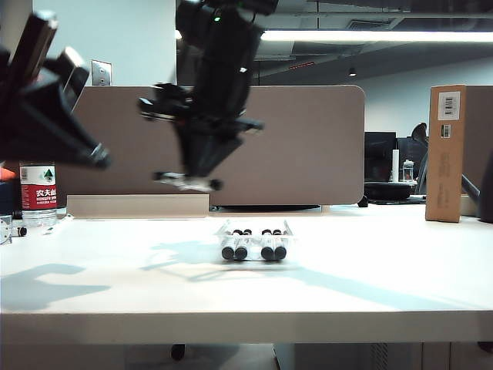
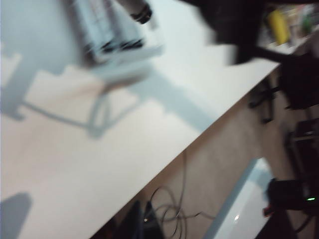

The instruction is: Pick up the markers scattered on the table and put them into the packaging box, making sure the markers fit the shape of the box's grooves.

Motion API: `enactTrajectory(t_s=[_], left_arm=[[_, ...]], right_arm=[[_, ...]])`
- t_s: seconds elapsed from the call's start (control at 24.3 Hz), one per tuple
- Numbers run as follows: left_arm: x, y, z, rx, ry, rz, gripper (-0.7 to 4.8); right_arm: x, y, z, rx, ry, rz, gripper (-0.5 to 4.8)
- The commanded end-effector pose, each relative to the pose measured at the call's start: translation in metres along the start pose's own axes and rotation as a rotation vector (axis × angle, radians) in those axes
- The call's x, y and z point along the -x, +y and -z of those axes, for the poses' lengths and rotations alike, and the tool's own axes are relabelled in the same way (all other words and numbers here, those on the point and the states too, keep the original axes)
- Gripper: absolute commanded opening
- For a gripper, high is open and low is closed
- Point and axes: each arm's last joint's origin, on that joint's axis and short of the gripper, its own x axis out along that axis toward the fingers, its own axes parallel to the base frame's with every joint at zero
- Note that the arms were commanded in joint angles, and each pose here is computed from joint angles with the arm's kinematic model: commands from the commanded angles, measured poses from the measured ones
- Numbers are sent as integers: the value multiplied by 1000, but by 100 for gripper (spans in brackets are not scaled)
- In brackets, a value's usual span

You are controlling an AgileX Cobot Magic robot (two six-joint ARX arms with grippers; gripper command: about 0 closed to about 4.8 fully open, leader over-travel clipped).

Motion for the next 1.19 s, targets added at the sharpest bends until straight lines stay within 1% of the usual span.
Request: enactTrajectory(t_s=[0.04,0.16,0.25,0.37,0.41,0.49,0.58,0.7,0.74,0.78,0.82,0.86,0.99,1.07,1.19], left_arm=[[1,-7,-14,-65,-88,97,-5],[3,-10,-22,-101,-143,118,-5],[3,-12,-26,-117,-169,133,-5],[5,-14,-31,-161,-200,150,-5],[5,-16,-33,-192,-218,157,-5],[4,-19,-36,-216,-246,138,-5],[4,-20,-38,-221,-279,105,-5],[1,-22,-42,-196,-319,26,-5],[-2,-27,-44,-208,-343,-19,-5],[-3,-30,-45,-229,-352,-33,-5],[-6,-36,-46,-291,-372,-70,-5],[-8,-41,-46,-338,-384,-102,-5],[-13,-52,-44,-419,-429,-214,-5],[-14,-55,-42,-422,-441,-259,-5],[-14,-54,-41,-408,-440,-294,-5]], right_arm=[[10,-20,4,-47,47,74,-8],[10,-42,12,-118,109,100,-8],[9,-51,17,-142,141,109,-8],[8,-62,20,-213,147,120,-8],[8,-67,20,-250,143,128,-8],[7,-69,21,-279,138,131,-8],[6,-69,21,-295,138,132,-8],[3,-69,24,-322,146,138,-8],[-1,-69,27,-353,160,140,-8],[-4,-69,29,-368,164,142,-8],[-11,-69,34,-407,176,134,-8],[-14,-68,37,-427,187,127,-8],[-19,-67,42,-440,212,102,-8],[-19,-66,41,-451,201,94,-8],[-20,-65,38,-494,171,64,-6]])
